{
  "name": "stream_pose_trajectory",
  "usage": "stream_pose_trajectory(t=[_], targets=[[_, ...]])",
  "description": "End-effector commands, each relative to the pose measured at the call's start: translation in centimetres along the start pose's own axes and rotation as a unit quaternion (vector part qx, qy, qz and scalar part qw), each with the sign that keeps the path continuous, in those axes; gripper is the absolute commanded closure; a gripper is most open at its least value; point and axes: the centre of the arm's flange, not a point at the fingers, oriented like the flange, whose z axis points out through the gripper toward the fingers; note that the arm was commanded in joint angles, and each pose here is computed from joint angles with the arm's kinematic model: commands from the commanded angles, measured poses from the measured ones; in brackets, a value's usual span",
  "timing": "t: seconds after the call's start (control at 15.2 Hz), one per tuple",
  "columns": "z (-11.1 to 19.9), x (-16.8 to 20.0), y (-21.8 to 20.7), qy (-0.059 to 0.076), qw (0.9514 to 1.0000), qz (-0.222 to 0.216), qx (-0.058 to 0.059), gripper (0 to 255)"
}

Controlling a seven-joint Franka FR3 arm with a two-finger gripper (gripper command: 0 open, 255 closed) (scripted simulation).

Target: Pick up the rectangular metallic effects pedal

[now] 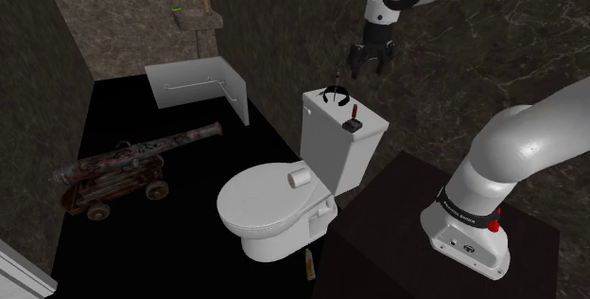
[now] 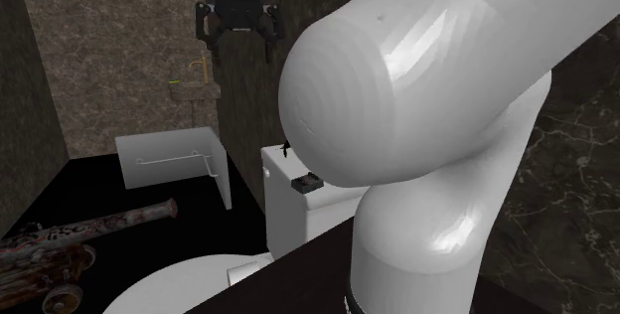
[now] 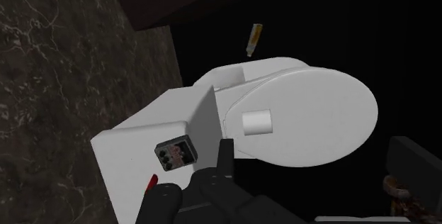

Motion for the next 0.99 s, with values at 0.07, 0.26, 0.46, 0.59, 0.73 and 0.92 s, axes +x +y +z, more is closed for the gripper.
stream_pose_trajectory(t=[0.07,0.26,0.46,0.59,0.73,0.92], targets=[[3.4,2.3,0.3,0.005,0.9994,0.033,-0.011,0],[6.5,4.6,0.7,0.009,0.9976,0.065,-0.021,0],[9.6,6.9,1.3,0.013,0.9947,0.097,-0.032,0],[11.6,8.4,1.9,0.015,0.9920,0.119,-0.039,0],[13.6,9.9,2.5,0.018,0.9889,0.140,-0.046,0],[16.5,12.1,3.6,0.022,0.9833,0.172,-0.057,0]])
